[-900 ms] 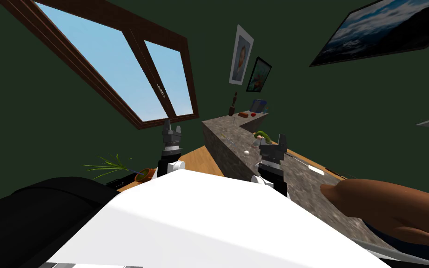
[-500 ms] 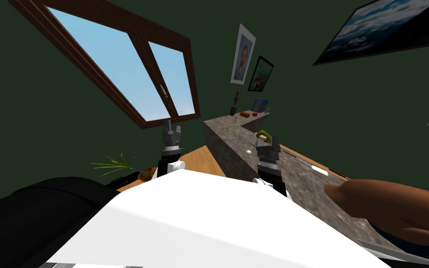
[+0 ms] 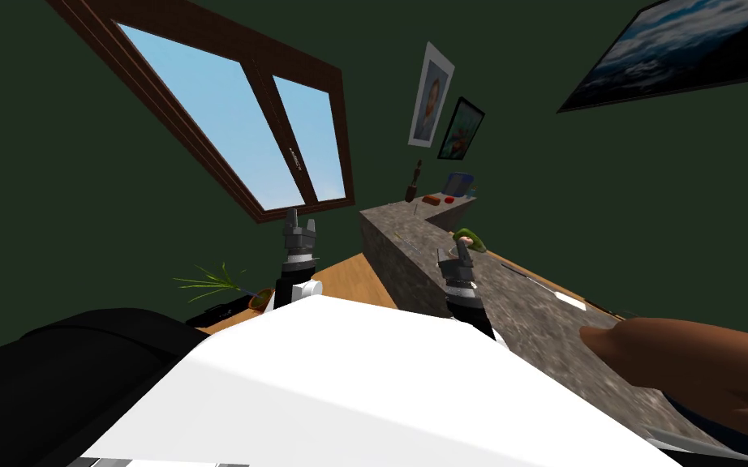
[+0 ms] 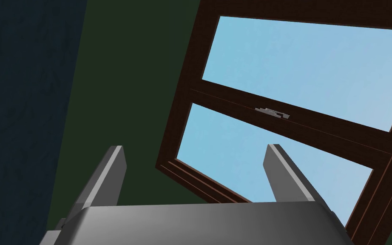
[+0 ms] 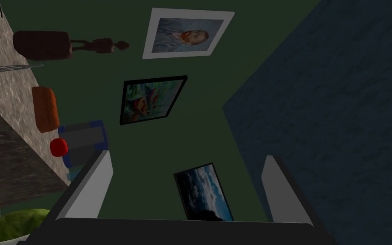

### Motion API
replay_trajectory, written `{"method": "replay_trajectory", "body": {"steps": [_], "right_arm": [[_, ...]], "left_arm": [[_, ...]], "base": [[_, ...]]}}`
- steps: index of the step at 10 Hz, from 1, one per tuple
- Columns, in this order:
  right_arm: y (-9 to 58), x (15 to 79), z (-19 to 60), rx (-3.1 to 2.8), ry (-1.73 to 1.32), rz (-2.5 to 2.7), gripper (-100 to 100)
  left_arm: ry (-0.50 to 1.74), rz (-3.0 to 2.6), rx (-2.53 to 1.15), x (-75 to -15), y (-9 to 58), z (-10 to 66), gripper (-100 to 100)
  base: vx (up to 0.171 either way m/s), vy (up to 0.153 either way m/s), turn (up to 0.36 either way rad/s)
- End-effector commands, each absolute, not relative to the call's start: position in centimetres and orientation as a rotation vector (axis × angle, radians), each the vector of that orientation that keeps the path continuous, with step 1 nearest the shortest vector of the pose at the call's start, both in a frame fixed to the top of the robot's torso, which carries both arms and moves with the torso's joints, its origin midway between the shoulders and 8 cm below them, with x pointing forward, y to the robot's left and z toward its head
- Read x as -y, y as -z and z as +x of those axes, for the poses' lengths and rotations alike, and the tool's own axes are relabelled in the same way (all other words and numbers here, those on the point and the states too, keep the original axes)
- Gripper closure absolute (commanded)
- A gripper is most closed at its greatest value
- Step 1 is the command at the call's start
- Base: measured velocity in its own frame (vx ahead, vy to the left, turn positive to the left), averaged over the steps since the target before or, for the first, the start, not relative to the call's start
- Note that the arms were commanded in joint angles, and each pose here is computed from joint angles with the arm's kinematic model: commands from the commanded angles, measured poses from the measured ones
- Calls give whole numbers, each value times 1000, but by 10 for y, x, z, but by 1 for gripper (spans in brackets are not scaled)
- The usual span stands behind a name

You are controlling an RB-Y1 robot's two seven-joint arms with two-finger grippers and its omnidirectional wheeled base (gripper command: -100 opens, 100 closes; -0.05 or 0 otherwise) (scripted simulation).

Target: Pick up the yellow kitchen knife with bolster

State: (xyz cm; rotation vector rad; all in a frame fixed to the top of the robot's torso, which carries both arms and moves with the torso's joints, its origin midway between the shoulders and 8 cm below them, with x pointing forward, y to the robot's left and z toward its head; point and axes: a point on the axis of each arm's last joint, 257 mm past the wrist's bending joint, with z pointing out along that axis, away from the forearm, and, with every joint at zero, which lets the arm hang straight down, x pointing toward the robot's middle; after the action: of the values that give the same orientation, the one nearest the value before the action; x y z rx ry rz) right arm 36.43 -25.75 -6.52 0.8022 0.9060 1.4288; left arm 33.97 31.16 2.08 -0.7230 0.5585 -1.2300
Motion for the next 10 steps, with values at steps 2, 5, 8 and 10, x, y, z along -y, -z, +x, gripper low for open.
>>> {"method": "replay_trajectory", "body": {"steps": [2,5,8,10], "right_arm": [[85,249,364,-997,-1431,790,-100],[124,236,360,-1130,-1437,797,-100],[148,230,353,-1247,-1429,770,-100],[170,226,345,-1329,-1425,770,-100]], "left_arm": [[1230,-723,-558,-312,-21,340,0],[1230,-723,-559,-312,-21,340,0],[1230,-723,-559,-312,-21,340,0],[1230,-723,-558,-312,-21,340,0]], "base": [[-14,70,61],[-8,79,78],[1,85,61],[-5,112,77]]}}
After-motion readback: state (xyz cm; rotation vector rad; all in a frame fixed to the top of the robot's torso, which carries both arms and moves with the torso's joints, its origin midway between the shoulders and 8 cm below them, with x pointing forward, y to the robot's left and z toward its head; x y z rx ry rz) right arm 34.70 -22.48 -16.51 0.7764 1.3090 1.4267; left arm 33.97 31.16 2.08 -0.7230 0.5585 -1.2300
